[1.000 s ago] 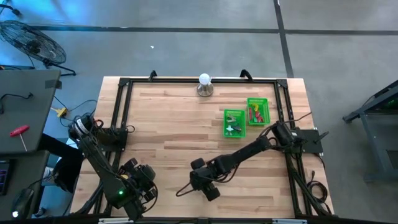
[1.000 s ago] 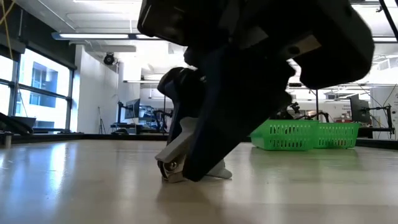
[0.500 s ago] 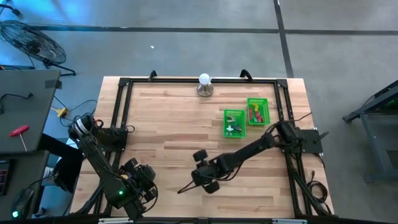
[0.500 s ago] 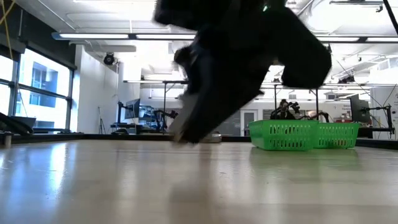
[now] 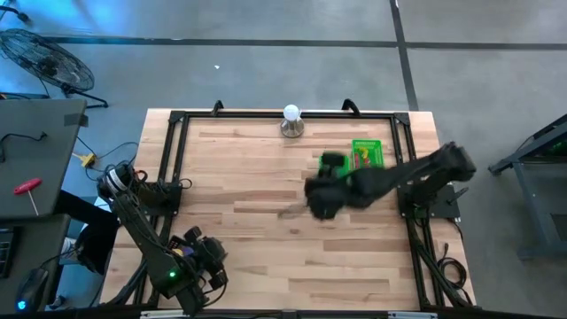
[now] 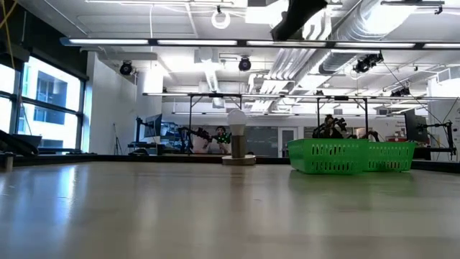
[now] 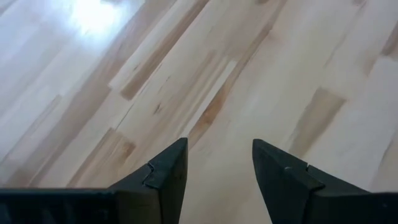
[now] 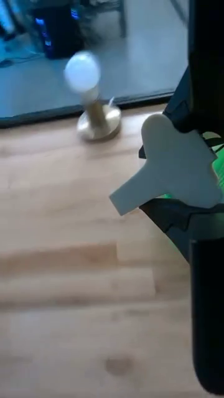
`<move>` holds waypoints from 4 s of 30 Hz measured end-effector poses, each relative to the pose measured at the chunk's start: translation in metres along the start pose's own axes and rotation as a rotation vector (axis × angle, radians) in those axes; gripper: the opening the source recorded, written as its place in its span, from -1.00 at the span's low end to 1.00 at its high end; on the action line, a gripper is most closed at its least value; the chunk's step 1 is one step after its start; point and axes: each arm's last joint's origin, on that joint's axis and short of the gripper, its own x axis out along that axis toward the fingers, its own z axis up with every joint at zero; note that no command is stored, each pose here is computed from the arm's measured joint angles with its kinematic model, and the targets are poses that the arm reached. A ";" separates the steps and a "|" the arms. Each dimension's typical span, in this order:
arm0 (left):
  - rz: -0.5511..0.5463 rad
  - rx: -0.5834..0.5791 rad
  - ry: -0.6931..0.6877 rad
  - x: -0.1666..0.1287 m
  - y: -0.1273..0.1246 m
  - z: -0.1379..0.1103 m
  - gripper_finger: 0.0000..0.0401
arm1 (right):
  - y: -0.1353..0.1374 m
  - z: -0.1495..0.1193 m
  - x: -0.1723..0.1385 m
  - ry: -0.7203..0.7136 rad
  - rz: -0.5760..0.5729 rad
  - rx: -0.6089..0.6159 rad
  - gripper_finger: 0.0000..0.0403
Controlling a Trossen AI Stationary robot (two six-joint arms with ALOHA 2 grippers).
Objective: Pick and place Stapler, Stapler remover, tape
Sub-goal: Put the white staple remover into the left green basket, then return to Home Position
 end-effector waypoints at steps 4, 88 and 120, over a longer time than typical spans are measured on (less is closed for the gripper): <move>-0.019 0.012 -0.046 0.000 -0.002 0.001 -0.14 | -0.046 -0.002 0.001 -0.017 0.074 0.126 -0.55; -0.117 0.551 -0.509 -0.077 0.086 0.272 -1.00 | -0.067 -0.010 -0.083 -0.857 0.411 -0.163 -0.37; -0.420 0.265 -0.733 -0.084 0.271 0.095 -1.00 | -0.157 -0.331 -0.125 -0.949 0.386 0.293 -1.00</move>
